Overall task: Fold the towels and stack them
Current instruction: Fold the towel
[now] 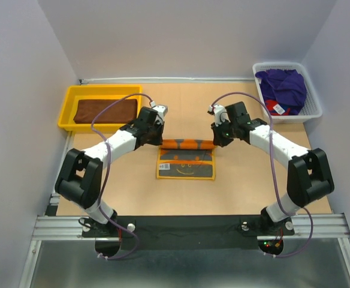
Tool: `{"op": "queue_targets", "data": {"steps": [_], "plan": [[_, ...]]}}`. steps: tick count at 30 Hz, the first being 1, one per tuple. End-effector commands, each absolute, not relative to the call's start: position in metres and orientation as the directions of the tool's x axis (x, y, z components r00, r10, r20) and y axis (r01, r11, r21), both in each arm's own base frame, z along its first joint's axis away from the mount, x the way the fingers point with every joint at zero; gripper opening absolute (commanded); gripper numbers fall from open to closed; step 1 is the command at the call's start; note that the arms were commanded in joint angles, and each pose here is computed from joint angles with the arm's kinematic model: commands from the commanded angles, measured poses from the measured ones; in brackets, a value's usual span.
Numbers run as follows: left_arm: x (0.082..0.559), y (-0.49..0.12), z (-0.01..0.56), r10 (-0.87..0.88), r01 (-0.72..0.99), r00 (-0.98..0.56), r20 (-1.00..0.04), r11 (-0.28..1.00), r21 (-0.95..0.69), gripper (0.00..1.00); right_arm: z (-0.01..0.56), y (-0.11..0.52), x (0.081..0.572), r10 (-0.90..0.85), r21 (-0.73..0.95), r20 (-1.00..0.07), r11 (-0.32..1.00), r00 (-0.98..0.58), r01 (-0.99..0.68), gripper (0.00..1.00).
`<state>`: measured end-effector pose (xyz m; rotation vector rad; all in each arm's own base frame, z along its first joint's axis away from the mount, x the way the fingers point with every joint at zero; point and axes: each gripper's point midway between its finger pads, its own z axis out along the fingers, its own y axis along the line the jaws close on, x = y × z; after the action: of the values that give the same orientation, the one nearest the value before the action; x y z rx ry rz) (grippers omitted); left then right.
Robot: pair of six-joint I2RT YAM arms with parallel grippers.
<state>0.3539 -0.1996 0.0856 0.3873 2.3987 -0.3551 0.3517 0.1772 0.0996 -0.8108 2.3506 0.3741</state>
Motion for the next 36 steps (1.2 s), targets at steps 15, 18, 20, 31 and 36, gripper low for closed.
{"op": "queue_targets", "data": {"steps": [15, 18, 20, 31, 36], "plan": [[0.264, -0.183, 0.049, 0.012, 0.202, -0.859, -0.512, 0.927, -0.317, 0.0, 0.066, 0.173, 0.258, -0.192, 0.371, -0.439, 0.851, -0.878, -0.371, 0.0], [0.26, -0.183, 0.041, -0.003, 0.181, -0.87, -0.493, 0.928, -0.325, 0.0, 0.06, 0.173, 0.256, -0.181, 0.377, -0.413, 0.858, -0.892, -0.348, 0.01], [0.259, -0.184, 0.038, -0.003, 0.177, -0.876, -0.483, 0.928, -0.327, 0.0, 0.055, 0.172, 0.257, -0.173, 0.373, -0.398, 0.867, -0.901, -0.331, 0.01], [0.252, -0.183, 0.029, -0.01, 0.143, -0.896, -0.445, 0.94, -0.309, 0.12, 0.039, 0.173, 0.249, -0.131, 0.399, -0.318, 0.88, -0.939, -0.258, 0.2], [0.245, -0.193, 0.06, -0.045, 0.158, -0.871, -0.488, 0.917, -0.366, 0.6, 0.075, 0.186, 0.253, -0.126, 0.456, -0.396, 0.833, -0.91, -0.314, 0.48]]}}
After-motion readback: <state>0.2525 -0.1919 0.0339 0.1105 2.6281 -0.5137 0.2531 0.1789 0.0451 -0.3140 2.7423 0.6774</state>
